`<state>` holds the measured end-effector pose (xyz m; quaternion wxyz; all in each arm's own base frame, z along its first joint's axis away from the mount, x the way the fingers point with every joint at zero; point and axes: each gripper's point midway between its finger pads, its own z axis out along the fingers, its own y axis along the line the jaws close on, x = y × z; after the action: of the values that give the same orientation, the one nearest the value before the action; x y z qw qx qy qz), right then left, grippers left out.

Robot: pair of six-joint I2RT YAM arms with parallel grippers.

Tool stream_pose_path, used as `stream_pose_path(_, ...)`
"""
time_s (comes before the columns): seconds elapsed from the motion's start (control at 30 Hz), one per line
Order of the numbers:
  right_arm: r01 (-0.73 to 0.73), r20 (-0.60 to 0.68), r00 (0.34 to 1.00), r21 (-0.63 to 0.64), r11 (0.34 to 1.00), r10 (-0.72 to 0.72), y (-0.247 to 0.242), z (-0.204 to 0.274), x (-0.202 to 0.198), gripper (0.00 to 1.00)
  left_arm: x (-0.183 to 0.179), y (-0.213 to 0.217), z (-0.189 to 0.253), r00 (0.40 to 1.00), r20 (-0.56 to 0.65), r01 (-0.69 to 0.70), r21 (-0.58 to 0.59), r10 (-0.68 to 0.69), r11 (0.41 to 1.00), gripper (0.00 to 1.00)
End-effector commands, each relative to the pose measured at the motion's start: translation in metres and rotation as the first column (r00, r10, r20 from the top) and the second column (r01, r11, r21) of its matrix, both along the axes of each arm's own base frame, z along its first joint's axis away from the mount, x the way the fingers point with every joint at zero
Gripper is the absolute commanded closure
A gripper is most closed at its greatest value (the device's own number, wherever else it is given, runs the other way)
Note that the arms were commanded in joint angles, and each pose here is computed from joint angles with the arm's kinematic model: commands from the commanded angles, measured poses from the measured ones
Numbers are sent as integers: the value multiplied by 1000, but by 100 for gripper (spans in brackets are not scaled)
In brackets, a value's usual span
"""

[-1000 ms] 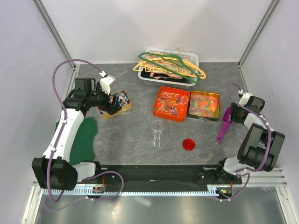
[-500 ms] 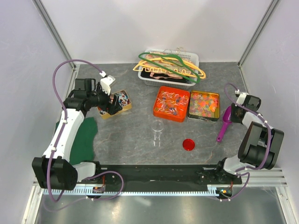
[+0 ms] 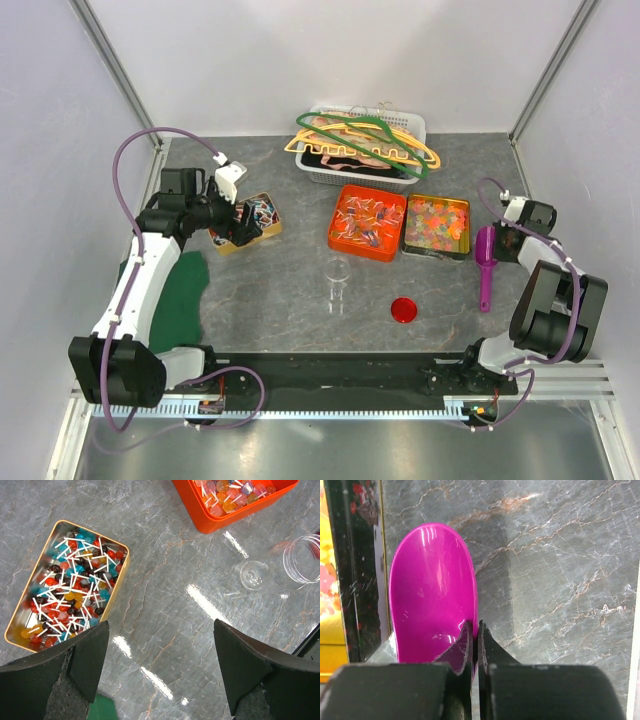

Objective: Pack the candies
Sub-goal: Pick up the spatula from the center of the board.

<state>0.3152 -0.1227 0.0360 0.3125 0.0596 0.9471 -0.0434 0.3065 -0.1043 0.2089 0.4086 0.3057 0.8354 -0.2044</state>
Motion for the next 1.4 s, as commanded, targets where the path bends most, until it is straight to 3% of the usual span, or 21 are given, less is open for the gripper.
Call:
stream_pose_path(0.0, -70, 48, 996, -53, 996, 72, -4, 35, 15, 100, 1, -9, 21, 998, 38, 42, -32, -41, 999, 7)
stream_pose_path(0.1, -147, 86, 984, -76, 986, 154, 1, 65, 20, 100, 1, -16, 32, 995, 48, 85, -54, -82, 995, 0)
stream_pose_path(0.2, -223, 136, 961, -120, 967, 239, 8, 105, 23, 100, -1, -27, 46, 989, 65, 139, -76, -135, 987, 0)
stream_pose_path(0.33, -412, 133, 888, -196, 890, 440, 31, 162, 15, 100, -11, -46, 70, 955, 166, 263, -101, -245, 959, 0)
stream_pose_path(0.43, -485, 143, 846, -194, 852, 514, 49, 190, 5, 100, -14, -59, 75, 938, 212, 296, -72, -276, 952, 0)
stream_pose_path(0.47, -509, 170, 820, -223, 831, 547, 57, 214, 7, 100, -18, -68, 76, 928, 219, 321, -64, -301, 945, 0)
stream_pose_path(0.53, -604, 179, 759, -166, 779, 626, 84, 227, -7, 100, -17, -76, 75, 933, 201, 315, -59, -298, 947, 0)
stream_pose_path(0.67, -725, 231, 597, -255, 640, 768, 139, 278, -17, 100, -30, -106, 74, 917, 150, 383, -76, -369, 920, 0)
stream_pose_path(0.83, -837, 229, 419, -277, 471, 879, 207, 296, -37, 100, -38, -123, 74, 878, 188, 453, -23, -441, 891, 0)
stream_pose_path(0.93, -878, 224, 358, -249, 409, 906, 235, 292, -44, 100, -45, -130, 77, 862, 199, 479, -21, -466, 878, 0)
stream_pose_path(1.07, -828, 237, 415, -301, 473, 878, 255, 289, -29, 100, -55, -141, 96, 872, 142, 485, -132, -468, 864, 0)
stream_pose_path(1.17, -798, 272, 410, -356, 487, 871, 281, 286, -24, 100, -69, -152, 117, 856, 116, 517, -242, -504, 821, 0)
stream_pose_path(1.2, -751, 280, 440, -407, 521, 853, 280, 290, -16, 100, -73, -157, 121, 843, 102, 534, -280, -528, 798, 0)
stream_pose_path(1.23, -763, 268, 421, -412, 498, 867, 295, 282, -22, 100, -72, -160, 122, 843, 98, 531, -300, -528, 792, 0)
stream_pose_path(1.37, -728, 279, 431, -453, 514, 858, 307, 283, -16, 100, -67, -168, 115, 849, 22, 498, -366, -528, 786, 0)
